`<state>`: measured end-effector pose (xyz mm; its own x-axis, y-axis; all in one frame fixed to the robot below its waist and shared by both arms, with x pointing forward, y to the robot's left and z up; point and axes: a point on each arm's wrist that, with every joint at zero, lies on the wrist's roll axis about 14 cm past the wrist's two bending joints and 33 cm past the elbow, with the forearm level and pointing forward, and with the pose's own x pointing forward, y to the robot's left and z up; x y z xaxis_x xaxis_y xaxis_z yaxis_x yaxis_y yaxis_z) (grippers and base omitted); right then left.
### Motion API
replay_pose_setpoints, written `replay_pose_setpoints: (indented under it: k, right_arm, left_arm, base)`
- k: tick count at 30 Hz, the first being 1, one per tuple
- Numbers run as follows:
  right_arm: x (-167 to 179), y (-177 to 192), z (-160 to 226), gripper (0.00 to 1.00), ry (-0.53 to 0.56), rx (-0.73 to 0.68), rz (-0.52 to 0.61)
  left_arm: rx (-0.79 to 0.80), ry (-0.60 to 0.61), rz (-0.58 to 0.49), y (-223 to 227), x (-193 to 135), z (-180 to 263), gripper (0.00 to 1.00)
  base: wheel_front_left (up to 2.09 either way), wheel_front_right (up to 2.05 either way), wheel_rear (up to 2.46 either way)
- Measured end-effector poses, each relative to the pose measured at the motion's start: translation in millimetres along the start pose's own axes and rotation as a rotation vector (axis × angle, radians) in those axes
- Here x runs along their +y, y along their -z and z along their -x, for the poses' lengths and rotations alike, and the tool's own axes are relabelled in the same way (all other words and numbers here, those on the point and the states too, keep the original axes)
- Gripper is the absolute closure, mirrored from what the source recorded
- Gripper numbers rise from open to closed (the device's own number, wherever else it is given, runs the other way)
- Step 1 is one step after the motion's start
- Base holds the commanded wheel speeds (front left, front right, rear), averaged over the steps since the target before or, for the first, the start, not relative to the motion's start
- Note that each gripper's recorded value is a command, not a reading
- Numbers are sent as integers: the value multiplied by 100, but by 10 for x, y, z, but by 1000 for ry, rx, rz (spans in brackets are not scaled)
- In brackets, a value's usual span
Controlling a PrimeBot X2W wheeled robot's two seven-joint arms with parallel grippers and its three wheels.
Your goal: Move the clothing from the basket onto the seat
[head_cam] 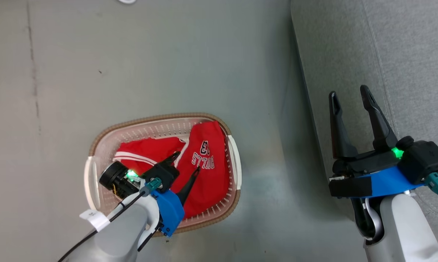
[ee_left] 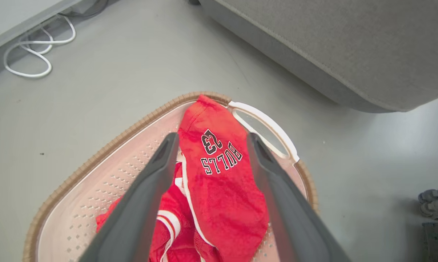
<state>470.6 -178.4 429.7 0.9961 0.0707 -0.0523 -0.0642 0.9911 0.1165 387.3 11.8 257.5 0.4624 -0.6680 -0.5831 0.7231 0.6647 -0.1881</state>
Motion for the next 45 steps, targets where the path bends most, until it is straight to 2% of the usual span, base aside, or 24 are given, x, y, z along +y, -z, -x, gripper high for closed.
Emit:
replay_pose_setpoints:
  k: [9,19,28,34,41,42,43,44,45]
  right_arm:
    - [-125,316,-125,0,20,58,28]
    - [-165,610,-291,0,12,95,56]
    - [-158,903,-384,0,-1,133,64]
    - [-164,1050,-384,0,-2,157,62]
    - [-199,1086,-372,0,4,166,69]
    - [-205,1086,-372,0,6,166,70]
    - [-212,1086,-373,0,8,165,71]
    - [-215,1085,-375,0,9,165,71]
    - [-215,1082,-378,0,9,163,70]
  left_arm:
    - [215,79,66,637,-52,-180,0]
    - [429,89,182,1214,52,-241,0]
    - [526,112,203,1507,90,-330,0]
    - [536,172,251,1533,-116,-446,0]
    - [535,212,221,1513,-199,-528,0]
    - [536,221,208,1510,-220,-534,13]
    - [537,228,196,1509,-235,-537,86]
    - [537,232,189,1506,-243,-538,100]
    - [537,234,185,1503,-245,-536,100]
  base:
    - [0,0,0]
    - [0,0,0]
    - [0,0,0]
    - [0,0,0]
    - [0,0,0]
    - [0,0,0]
    - [0,0,0]
    - [0,0,0]
    - [0,0,0]
